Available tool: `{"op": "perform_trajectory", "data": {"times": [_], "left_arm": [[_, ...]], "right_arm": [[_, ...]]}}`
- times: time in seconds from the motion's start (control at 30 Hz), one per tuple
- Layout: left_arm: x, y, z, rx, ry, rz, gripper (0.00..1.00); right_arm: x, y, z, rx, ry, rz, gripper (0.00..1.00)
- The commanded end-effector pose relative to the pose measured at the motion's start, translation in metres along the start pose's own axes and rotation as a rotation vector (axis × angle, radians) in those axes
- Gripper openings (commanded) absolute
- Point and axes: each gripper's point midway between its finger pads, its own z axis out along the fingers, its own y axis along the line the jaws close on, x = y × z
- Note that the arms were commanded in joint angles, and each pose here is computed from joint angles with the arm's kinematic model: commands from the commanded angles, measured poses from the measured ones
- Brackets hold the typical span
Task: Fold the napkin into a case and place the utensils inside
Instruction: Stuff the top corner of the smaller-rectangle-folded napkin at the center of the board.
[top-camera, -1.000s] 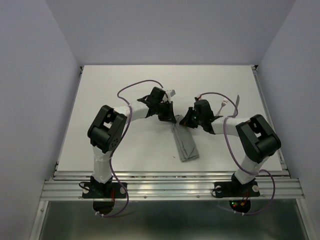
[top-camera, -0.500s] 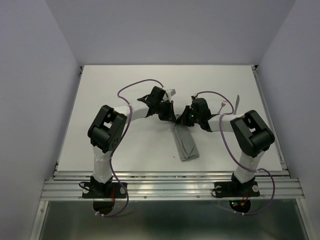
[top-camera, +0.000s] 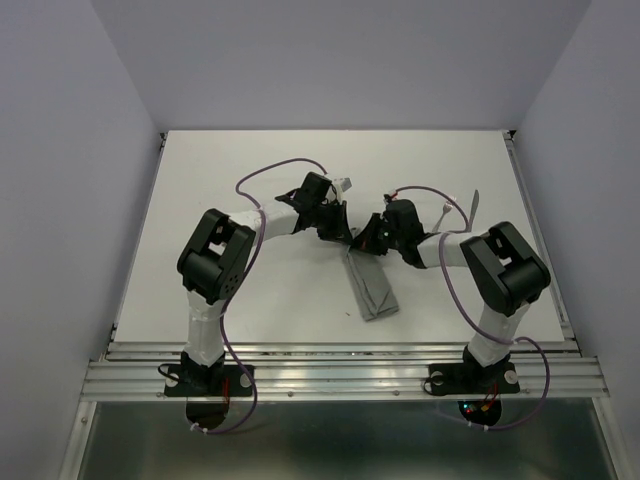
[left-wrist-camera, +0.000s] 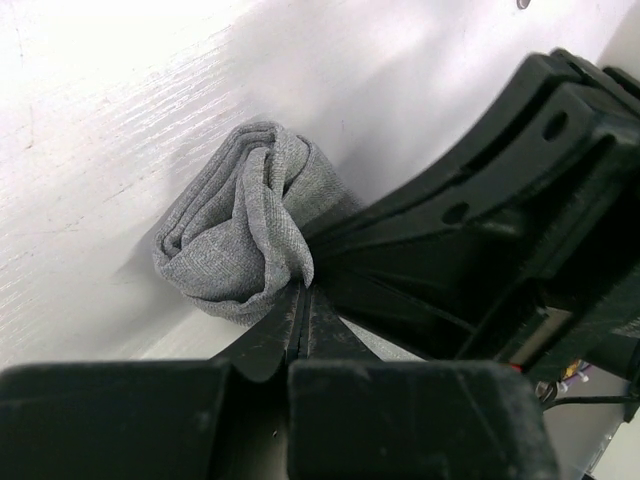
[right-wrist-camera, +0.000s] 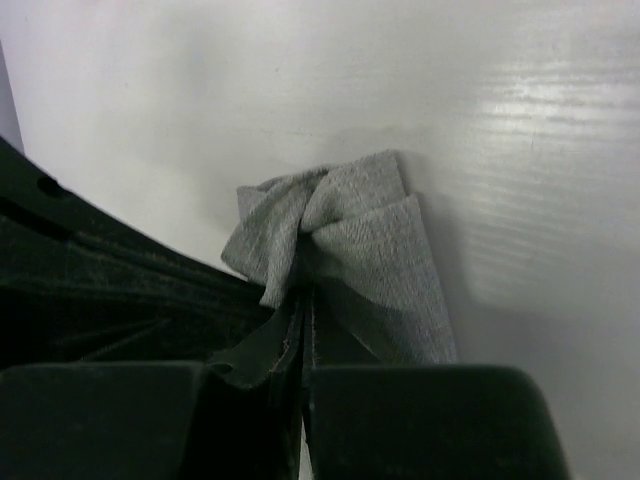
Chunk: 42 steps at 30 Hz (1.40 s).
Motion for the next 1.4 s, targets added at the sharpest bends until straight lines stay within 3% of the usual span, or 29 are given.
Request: {"op": "perform_trajectory", "data": {"times": [0.0,0.77,1.1,1.37], "left_arm": [[-0.014,-0.016,-0.004,0.036,-0.028,0.036,0.0],[-0.016,-0.02,-0.014,0.051,-0.028,0.065,0.0],[-0.014,-0.021,-0.013,0.056,-0.022,0.061,0.0],[-0.016,-0.016,-0.008,0.042,-0.021,0.039,0.0]], "right_arm": [[-0.012,0.034,-0.018,-0.115,-0.065,-0.023,0.01],[-0.011,0.057,-0.002,-0.311,-0.065,0.058,0.01],[-0.012,0.019,0.027,-0.105,-0.047,0.124,0.01],[-0.017,0.028,0.015,-0.103,-0.046,0.074,0.01]]}}
